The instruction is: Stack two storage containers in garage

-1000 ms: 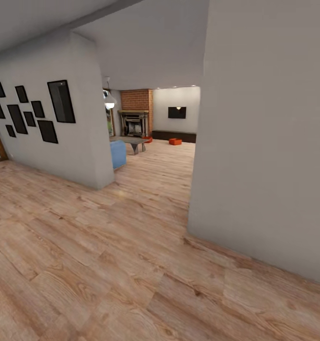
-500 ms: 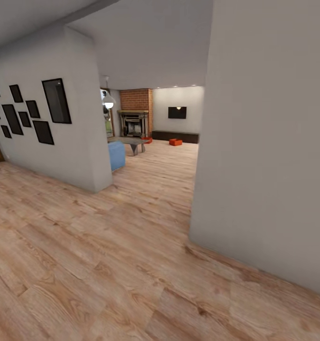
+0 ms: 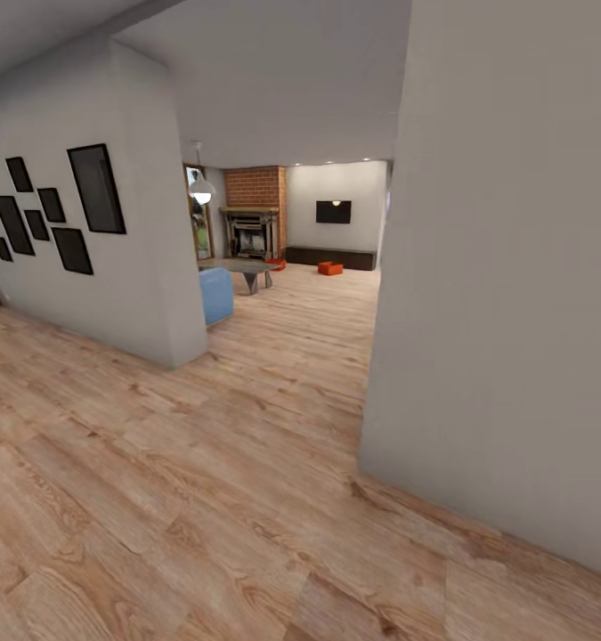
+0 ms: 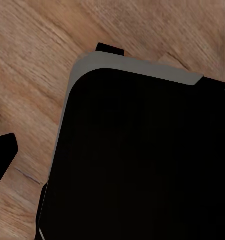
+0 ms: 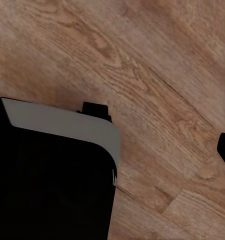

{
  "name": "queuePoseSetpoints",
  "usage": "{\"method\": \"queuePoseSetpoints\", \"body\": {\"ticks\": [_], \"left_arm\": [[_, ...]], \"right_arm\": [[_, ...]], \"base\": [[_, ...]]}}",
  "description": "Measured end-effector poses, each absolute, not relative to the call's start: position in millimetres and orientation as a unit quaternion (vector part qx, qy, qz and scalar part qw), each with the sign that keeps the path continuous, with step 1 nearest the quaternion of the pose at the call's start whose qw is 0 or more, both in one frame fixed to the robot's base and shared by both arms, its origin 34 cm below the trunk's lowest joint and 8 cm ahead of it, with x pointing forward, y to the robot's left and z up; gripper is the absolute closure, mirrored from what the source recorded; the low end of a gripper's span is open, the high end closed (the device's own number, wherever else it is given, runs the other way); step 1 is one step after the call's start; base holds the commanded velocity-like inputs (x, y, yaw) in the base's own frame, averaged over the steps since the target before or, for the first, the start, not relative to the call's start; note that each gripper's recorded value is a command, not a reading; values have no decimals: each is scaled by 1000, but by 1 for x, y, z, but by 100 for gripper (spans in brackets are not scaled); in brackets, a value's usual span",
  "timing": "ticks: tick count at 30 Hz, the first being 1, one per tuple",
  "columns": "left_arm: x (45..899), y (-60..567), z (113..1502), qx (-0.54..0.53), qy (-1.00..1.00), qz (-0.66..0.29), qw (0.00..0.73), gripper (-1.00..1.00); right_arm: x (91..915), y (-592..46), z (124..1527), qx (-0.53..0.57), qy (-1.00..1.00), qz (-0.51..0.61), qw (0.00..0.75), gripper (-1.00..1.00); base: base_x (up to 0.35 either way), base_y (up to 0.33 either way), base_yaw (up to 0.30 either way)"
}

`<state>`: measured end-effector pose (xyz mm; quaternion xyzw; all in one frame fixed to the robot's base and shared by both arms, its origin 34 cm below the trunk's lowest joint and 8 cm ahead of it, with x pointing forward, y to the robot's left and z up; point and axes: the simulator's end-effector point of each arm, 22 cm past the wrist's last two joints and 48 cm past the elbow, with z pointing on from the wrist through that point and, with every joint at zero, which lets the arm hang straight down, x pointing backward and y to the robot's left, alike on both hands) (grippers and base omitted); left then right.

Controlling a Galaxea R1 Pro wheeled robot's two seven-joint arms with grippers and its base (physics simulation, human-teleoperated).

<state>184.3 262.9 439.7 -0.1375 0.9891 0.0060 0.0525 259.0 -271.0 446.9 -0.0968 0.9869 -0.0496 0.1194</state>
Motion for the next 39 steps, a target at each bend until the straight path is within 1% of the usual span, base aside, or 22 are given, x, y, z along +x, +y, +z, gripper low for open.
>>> {"method": "queuePoseSetpoints", "body": {"ticks": [7, 27, 39], "left_arm": [[184, 263, 440, -138, 989, 6, 52, -100], [184, 263, 440, -138, 989, 6, 52, -100], [184, 263, 440, -137, 989, 6, 52, -100]], "right_arm": [[259, -272, 447, -97, 987, -50, 119, -100], [259, -273, 447, -97, 987, -51, 119, -100], [259, -273, 447, -99, 987, -48, 119, -100]], "base": [[322, 0, 36], [322, 0, 252], [322, 0, 31]]}}
